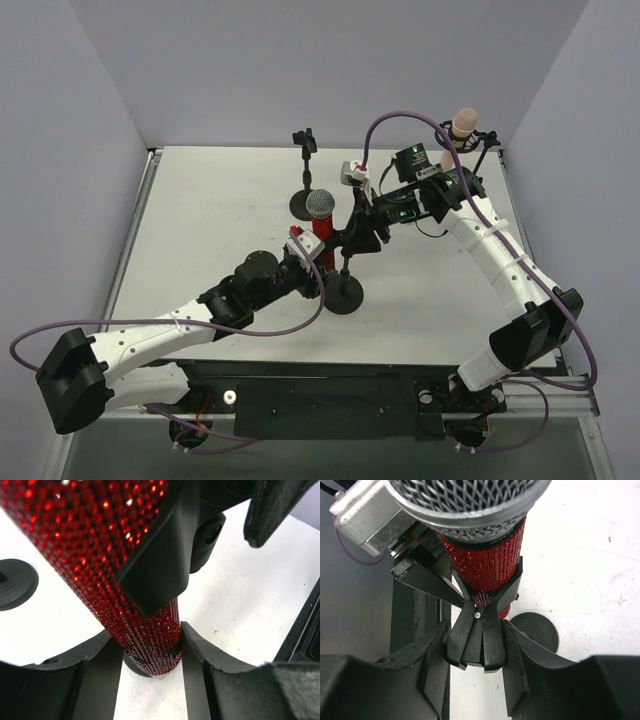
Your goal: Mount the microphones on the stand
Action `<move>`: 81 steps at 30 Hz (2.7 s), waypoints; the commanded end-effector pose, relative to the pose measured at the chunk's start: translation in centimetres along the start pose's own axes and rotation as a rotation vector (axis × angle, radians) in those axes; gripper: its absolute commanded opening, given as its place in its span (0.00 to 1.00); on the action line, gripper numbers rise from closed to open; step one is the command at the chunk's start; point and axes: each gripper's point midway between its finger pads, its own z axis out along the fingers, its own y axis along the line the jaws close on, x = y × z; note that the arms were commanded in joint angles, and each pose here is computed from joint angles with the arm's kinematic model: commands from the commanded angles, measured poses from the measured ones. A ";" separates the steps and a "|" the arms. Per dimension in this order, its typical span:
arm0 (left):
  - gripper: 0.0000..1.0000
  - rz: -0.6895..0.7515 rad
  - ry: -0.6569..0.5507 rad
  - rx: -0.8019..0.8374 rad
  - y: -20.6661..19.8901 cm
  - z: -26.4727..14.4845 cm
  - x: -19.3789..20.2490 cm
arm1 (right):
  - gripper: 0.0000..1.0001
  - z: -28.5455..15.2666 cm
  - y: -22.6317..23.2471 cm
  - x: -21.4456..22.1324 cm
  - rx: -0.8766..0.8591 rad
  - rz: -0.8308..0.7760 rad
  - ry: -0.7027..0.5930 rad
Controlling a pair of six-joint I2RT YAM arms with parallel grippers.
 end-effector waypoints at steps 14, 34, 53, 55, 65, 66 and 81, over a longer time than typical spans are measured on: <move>0.69 0.006 -0.271 0.217 -4.7 -3.3 -7.6 | 0.58 1.8 -2.2 4.8 0.011 0.094 0.118; 0.70 -0.032 -0.303 0.202 -3.8 -5.2 -8.1 | 0.90 -0.6 -1.8 6.4 0.000 -0.001 0.088; 0.80 -0.205 -0.337 0.023 0.1 -8.5 -1.8 | 0.99 -1.0 -1.9 13.2 -0.122 -0.173 0.145; 0.80 -0.243 -0.339 0.004 0.5 -8.9 0.0 | 0.99 -0.7 -1.8 13.3 -0.142 -0.202 0.117; 0.80 -0.044 -0.231 0.049 0.0 -6.1 6.4 | 0.92 -0.4 -3.7 13.1 -0.067 -0.101 0.140; 0.80 -0.030 -0.253 0.054 -0.2 -5.8 5.8 | 0.93 -0.4 -4.3 13.2 -0.036 -0.073 0.146; 0.72 0.126 -0.339 0.052 -1.4 5.7 8.3 | 0.96 -2.5 -4.5 12.7 0.007 -0.001 0.093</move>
